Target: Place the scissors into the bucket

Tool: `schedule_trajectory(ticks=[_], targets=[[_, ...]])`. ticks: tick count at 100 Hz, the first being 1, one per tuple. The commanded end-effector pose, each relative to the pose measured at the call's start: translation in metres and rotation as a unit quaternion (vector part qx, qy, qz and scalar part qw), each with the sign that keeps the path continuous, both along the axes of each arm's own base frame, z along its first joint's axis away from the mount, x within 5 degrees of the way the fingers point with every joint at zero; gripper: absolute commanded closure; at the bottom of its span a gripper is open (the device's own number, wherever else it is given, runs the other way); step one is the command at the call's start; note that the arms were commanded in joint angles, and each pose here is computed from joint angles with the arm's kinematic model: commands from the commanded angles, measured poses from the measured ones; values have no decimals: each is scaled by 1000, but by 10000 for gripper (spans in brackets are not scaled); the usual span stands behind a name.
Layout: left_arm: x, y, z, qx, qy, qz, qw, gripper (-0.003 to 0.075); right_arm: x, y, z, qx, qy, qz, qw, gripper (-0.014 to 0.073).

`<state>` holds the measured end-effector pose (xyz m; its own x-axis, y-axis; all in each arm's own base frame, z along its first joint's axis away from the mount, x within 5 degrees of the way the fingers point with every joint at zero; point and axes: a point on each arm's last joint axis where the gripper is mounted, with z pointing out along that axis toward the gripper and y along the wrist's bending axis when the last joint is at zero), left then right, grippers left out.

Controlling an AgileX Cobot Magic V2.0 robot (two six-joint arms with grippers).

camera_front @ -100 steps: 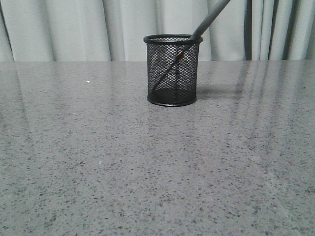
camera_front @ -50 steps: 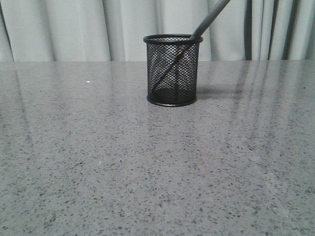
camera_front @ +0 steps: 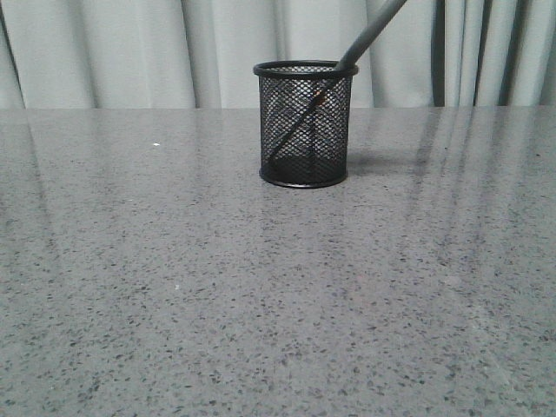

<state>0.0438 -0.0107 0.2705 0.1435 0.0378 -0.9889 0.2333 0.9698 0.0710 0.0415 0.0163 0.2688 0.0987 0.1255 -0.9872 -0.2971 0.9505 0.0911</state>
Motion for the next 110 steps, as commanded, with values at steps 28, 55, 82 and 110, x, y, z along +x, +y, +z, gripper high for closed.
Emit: schedule_trajectory(ticks=[28,55,82,110], targets=[[10,9,-52,-52,30,102,993,741,-1,-4,13,11,-35,-20,999,640],[11,10,-67,-58,39,111,991,741,-1,-3,13,10,-35,-20,999,640],[11,10,-66,-74,38,108,991,741,-1,-3,13,10,-35,-20,999,640],[11,10,-66,-74,38,108,991,741,-1,-3,13,10,-35,-20,999,640]])
